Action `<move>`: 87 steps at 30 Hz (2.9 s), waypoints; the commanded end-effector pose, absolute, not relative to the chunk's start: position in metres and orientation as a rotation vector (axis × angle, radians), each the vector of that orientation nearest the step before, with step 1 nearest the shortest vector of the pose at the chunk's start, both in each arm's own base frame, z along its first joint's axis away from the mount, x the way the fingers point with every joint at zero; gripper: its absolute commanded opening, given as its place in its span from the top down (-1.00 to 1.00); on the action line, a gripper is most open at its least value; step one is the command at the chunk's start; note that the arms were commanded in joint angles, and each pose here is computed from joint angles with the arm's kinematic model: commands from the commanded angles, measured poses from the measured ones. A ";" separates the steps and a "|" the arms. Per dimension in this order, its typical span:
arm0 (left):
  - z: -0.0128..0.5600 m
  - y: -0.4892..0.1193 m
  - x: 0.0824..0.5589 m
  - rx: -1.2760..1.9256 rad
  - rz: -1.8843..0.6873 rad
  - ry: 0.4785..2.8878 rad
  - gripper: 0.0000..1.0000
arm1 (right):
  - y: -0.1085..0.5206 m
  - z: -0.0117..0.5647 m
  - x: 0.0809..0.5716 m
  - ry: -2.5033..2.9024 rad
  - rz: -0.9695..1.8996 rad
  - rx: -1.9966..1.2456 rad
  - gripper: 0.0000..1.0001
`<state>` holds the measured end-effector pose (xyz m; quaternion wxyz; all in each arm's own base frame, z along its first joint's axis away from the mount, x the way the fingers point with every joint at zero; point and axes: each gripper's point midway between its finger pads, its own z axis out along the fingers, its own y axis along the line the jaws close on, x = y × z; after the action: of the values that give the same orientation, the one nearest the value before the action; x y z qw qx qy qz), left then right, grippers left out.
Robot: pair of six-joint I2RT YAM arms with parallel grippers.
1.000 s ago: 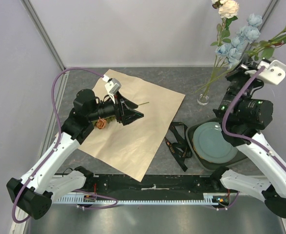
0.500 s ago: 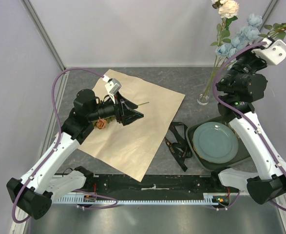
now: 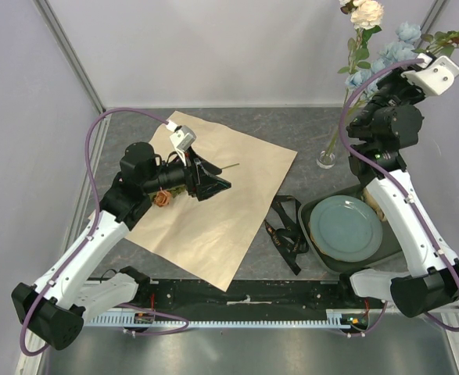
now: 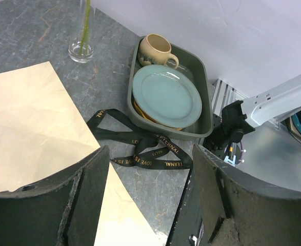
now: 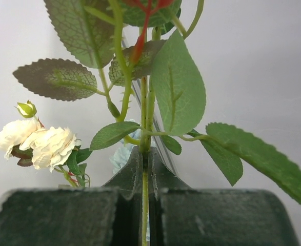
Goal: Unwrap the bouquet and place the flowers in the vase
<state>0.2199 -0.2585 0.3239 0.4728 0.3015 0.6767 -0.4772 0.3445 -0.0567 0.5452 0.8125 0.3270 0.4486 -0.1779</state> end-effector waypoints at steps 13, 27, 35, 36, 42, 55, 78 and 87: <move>0.336 -0.261 0.223 0.778 -1.141 1.599 -0.46 | -0.059 0.542 0.349 0.948 -0.330 0.702 1.00; 0.336 -0.261 0.223 0.779 -1.143 1.600 -0.46 | -0.059 0.547 0.346 0.949 -0.316 0.695 1.00; 0.335 -0.261 0.223 0.778 -1.147 1.605 -0.46 | -0.060 0.548 0.343 0.963 -0.328 0.683 1.00; 0.336 -0.261 0.222 0.781 -1.149 1.601 -0.46 | -0.059 0.547 0.343 0.966 -0.328 0.682 1.00; 0.335 -0.261 0.222 0.779 -1.150 1.603 -0.46 | -0.059 0.544 0.346 0.973 -0.334 0.679 1.00; 0.336 -0.261 0.222 0.782 -1.150 1.601 -0.46 | -0.058 0.535 0.359 0.995 -0.346 0.670 1.00; 0.335 -0.262 0.222 0.782 -1.153 1.604 -0.46 | -0.048 0.508 0.394 1.068 -0.351 0.639 1.00; 0.336 -0.262 0.221 0.781 -1.155 1.602 -0.46 | -0.042 0.496 0.409 1.113 -0.357 0.614 1.00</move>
<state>0.2227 -0.2600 0.3192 0.4668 0.3000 0.6817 -0.4769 0.4045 -0.0453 0.4872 0.7815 0.2870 0.5240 -0.1797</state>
